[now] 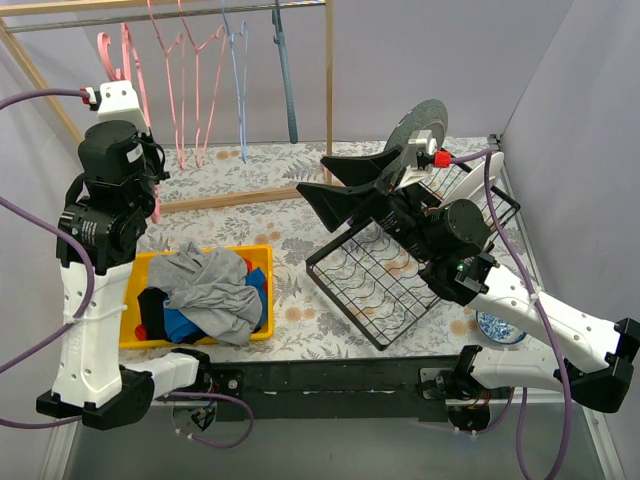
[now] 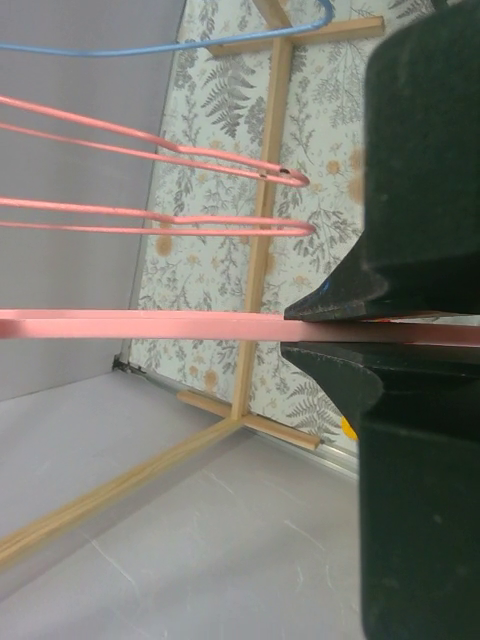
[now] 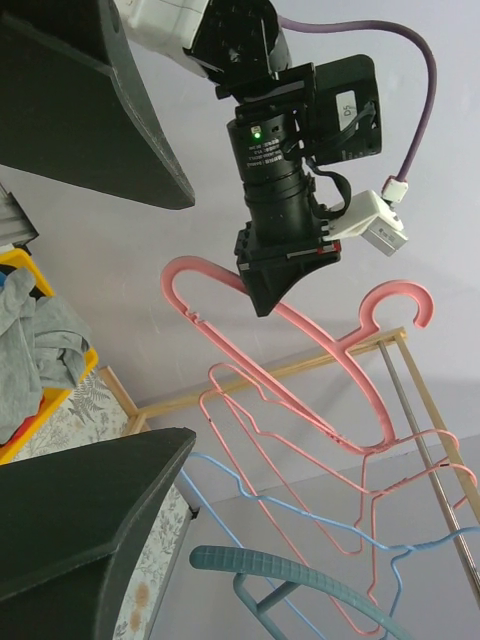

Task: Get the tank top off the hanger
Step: Place the hanger at the clothesline.

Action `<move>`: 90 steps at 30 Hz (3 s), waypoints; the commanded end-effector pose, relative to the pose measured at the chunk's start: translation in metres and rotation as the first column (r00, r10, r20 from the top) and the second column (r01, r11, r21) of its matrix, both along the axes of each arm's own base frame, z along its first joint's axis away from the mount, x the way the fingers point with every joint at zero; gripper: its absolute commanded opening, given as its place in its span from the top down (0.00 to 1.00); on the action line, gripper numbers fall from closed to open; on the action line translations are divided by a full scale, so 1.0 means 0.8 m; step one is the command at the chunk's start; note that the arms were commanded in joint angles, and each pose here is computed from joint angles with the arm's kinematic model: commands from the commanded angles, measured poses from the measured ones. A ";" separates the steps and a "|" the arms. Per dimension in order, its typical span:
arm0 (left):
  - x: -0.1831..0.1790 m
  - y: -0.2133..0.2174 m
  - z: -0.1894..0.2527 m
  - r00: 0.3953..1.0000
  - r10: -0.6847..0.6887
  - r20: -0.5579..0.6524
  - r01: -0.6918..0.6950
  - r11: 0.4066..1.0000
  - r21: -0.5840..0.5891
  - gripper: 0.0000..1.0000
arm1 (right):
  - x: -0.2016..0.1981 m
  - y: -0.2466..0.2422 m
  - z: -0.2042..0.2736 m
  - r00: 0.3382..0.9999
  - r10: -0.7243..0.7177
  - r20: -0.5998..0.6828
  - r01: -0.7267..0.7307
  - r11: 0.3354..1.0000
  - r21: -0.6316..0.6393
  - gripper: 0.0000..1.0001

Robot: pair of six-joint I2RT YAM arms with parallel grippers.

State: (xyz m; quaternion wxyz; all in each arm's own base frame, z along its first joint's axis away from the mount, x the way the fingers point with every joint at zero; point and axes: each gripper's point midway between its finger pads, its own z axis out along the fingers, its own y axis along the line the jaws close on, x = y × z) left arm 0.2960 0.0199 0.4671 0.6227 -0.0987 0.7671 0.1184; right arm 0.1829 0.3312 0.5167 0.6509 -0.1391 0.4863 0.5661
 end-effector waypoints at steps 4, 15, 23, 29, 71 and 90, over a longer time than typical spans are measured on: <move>-0.021 0.012 -0.042 0.998 -0.008 -0.065 0.015 0.994 0.106 1.00 | 0.011 0.001 -0.002 1.000 -0.029 -0.008 0.030 0.999 0.028 0.02; 0.053 0.040 -0.062 0.991 -0.033 -0.129 0.044 0.996 0.082 1.00 | 0.009 -0.010 -0.009 0.999 -0.040 -0.008 0.040 0.996 0.076 0.02; 0.074 0.069 -0.017 0.996 -0.085 -0.004 0.085 0.995 0.054 1.00 | 0.014 -0.021 0.002 0.995 -0.093 0.021 0.090 0.991 0.099 0.02; 0.085 0.086 -0.015 0.995 -0.101 -0.019 0.102 0.993 0.063 1.00 | 0.015 -0.025 0.000 0.995 -0.097 0.018 0.093 0.984 0.154 0.02; 0.142 0.098 0.040 0.973 -0.143 0.179 0.140 0.990 0.033 1.00 | -0.004 -0.067 0.017 0.988 -0.136 0.079 0.115 0.967 0.229 0.02; 0.172 0.112 0.028 0.983 -0.112 0.147 0.111 0.994 0.015 1.00 | -0.003 -0.074 0.019 0.983 -0.164 0.081 0.140 0.960 0.242 0.01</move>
